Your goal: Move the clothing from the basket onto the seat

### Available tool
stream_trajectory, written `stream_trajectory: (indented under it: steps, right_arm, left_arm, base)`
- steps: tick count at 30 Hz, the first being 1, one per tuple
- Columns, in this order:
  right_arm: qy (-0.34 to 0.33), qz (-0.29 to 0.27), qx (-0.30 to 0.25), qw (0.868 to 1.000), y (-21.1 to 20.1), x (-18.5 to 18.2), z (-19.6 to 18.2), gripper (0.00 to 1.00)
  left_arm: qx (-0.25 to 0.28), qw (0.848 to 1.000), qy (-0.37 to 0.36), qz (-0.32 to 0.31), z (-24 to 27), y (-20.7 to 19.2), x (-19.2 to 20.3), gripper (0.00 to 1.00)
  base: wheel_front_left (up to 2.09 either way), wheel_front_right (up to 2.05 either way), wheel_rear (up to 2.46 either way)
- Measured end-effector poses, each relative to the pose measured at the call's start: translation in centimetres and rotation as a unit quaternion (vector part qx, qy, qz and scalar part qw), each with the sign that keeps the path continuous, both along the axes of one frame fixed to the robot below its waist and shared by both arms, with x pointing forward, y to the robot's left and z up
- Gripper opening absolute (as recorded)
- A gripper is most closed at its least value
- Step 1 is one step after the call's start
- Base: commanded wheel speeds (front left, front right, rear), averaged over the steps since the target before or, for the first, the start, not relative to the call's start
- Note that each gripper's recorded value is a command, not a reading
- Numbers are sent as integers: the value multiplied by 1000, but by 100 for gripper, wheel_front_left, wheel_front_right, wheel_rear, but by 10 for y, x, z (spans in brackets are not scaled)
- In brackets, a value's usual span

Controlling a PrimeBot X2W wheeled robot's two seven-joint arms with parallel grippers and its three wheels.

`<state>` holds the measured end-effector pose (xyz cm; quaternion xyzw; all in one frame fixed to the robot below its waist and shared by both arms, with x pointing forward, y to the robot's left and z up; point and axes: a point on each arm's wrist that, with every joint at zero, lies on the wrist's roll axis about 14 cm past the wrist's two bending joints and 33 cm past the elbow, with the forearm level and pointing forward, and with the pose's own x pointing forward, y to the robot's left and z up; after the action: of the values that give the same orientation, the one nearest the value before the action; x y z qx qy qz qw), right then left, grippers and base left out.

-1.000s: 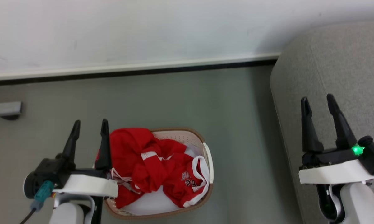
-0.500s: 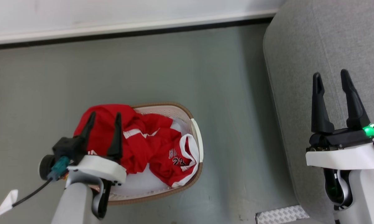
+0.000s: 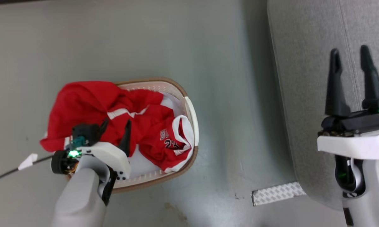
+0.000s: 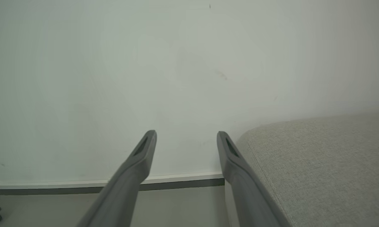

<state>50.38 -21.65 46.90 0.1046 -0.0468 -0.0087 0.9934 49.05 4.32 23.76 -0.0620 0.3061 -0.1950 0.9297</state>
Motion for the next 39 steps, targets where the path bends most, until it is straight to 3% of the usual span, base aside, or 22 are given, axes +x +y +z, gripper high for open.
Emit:
stream_trajectory:
  steps: [15, 33, 34, 35, 36, 37, 38, 39]
  right_arm:
    - [18, -16, 5, 1000, -16, 12, -26, 100]
    - [68, -34, 0, 997, -33, 11, -72, 100]
    - [70, -35, -1, 997, -34, 11, -73, 100]
    - [70, -35, -1, 997, -34, 11, -74, 100]
    - [71, -36, -2, 997, -35, 10, -74, 100]
    - [71, -37, -2, 997, -35, 10, -74, 100]
    - [71, -37, -2, 997, -35, 10, -73, 100]
    - [70, -37, -2, 997, -36, 10, -72, 100]
  left_arm:
    - [30, 983, 175, -45, -91, -14, -24, 100]
    - [64, 962, 247, -95, -156, -23, -14, 100]
    - [67, 961, 248, -99, -157, -23, -14, 86]
    - [69, 961, 250, -101, -158, -23, -14, 47]
    - [70, 961, 249, -101, -159, -22, -13, 47]
    - [72, 961, 248, -101, -159, -21, -12, 15]
    - [74, 961, 247, -101, -158, -19, -11, 0]
    - [74, 962, 242, -100, -157, -19, -10, 0]
  base:
    - [0, 0, 0]
    - [0, 0, 0]
    - [0, 0, 0]
    - [0, 0, 0]
    - [0, 0, 0]
    - [0, 0, 0]
    - [0, 0, 0]
    - [0, 0, 0]
